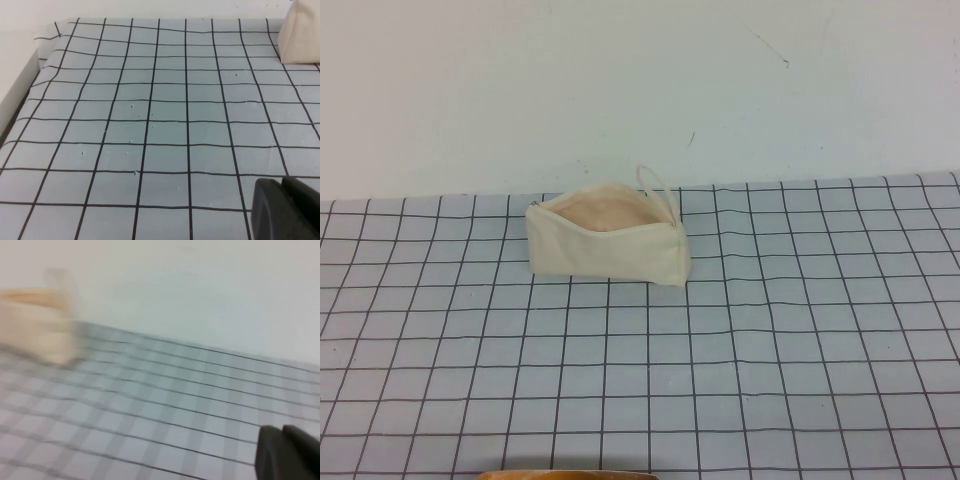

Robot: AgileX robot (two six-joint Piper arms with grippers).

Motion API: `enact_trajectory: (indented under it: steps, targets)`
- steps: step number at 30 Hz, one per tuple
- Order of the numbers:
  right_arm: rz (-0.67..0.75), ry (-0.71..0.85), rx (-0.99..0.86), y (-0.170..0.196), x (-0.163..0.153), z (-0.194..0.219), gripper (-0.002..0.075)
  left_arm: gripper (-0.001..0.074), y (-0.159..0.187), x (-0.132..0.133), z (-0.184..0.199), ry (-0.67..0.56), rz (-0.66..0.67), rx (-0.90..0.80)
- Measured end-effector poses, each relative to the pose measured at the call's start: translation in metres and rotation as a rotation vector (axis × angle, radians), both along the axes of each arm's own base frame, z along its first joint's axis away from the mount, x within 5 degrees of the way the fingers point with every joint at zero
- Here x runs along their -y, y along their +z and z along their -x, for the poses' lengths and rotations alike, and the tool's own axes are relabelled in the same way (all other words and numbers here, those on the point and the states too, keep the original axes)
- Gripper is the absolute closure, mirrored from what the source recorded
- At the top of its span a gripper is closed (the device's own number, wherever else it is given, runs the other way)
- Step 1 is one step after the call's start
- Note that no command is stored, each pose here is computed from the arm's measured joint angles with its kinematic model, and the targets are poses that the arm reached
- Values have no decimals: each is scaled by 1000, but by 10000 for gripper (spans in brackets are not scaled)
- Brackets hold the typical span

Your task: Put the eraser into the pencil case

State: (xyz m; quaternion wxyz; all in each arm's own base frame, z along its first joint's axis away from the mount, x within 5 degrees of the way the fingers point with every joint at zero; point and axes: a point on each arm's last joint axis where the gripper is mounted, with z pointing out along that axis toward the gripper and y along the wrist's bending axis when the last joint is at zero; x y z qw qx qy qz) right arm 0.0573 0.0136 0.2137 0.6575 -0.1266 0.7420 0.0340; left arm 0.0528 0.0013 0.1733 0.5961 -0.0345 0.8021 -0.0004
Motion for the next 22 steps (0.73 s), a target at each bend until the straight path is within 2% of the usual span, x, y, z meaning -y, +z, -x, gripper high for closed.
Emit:
enact_trajectory:
  steps: [2,6,11,15,22]
  targets:
    - [-5,-118,-3,-8,7,-1,727,736,0,0,0,0,0,0]
    - [-3,-221,-41,-25,13,-2,727,736,0,0,0,0,0,0]
    - [0,-227,-79,-35,13,2,727,736,0,0,0,0,0,0]
    - [1,-223,-204,-46,12,5,727,736,0,0,0,0,0,0]
    - [-1,-222,-216,-46,12,6,727,736,0,0,0,0,0,0]
